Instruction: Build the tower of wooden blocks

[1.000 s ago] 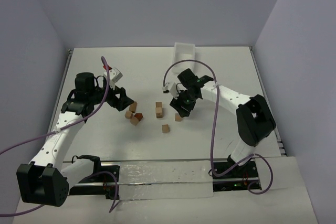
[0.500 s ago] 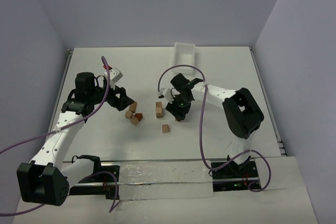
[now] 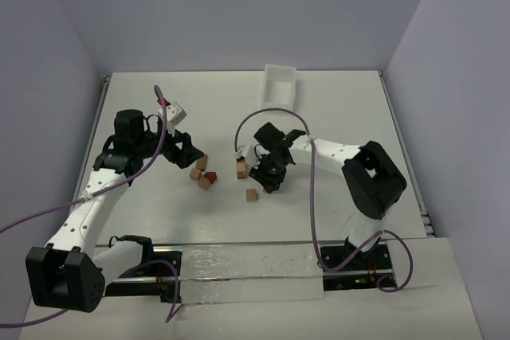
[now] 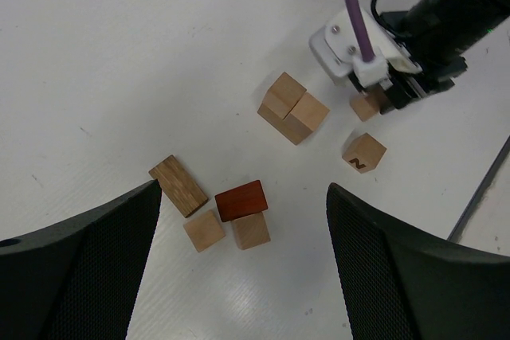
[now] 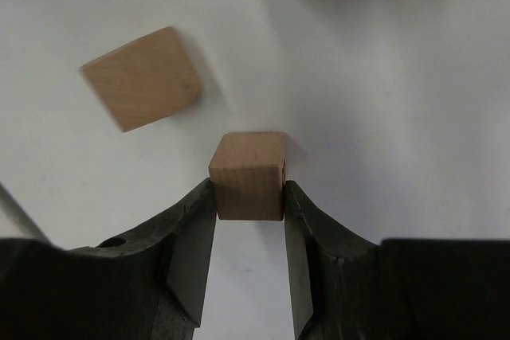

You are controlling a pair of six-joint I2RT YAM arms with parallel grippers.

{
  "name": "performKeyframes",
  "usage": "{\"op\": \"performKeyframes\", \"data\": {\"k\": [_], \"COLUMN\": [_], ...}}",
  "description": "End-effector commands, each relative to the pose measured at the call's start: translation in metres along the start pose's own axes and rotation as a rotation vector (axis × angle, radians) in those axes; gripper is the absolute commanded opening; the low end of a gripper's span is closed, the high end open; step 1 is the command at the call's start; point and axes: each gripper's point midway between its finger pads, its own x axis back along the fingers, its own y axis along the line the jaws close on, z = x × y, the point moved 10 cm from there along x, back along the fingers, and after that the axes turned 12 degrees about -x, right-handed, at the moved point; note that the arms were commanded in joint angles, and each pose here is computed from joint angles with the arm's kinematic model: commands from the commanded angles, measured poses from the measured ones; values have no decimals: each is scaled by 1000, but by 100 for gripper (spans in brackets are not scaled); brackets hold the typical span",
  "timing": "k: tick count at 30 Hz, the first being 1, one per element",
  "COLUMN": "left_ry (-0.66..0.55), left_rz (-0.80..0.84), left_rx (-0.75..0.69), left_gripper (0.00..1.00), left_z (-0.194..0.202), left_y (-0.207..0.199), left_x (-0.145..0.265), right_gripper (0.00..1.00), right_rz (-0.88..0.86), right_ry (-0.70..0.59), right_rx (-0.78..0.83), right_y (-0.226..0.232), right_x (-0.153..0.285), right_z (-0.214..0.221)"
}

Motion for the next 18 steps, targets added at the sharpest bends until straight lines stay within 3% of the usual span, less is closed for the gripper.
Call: {"op": "performKeyframes", "data": {"k": [1, 10, 18], "left_ry": [-47, -56, -53], "left_rz": [5, 2, 2], "left_rx": [-28, -28, -37], "left_gripper": [90, 90, 90], "left_z": [-7, -8, -9], "left_y": [2, -1, 0], "left_x": [1, 4, 4], "right_gripper": [30, 29, 29], "right_rz": [-30, -37, -30], "right_ry": [-77, -93, -61], "right_rx": [95, 235, 314], "right_y": [31, 67, 86], "right_x": [21, 38, 22], "right_z": [0, 11, 7]}}
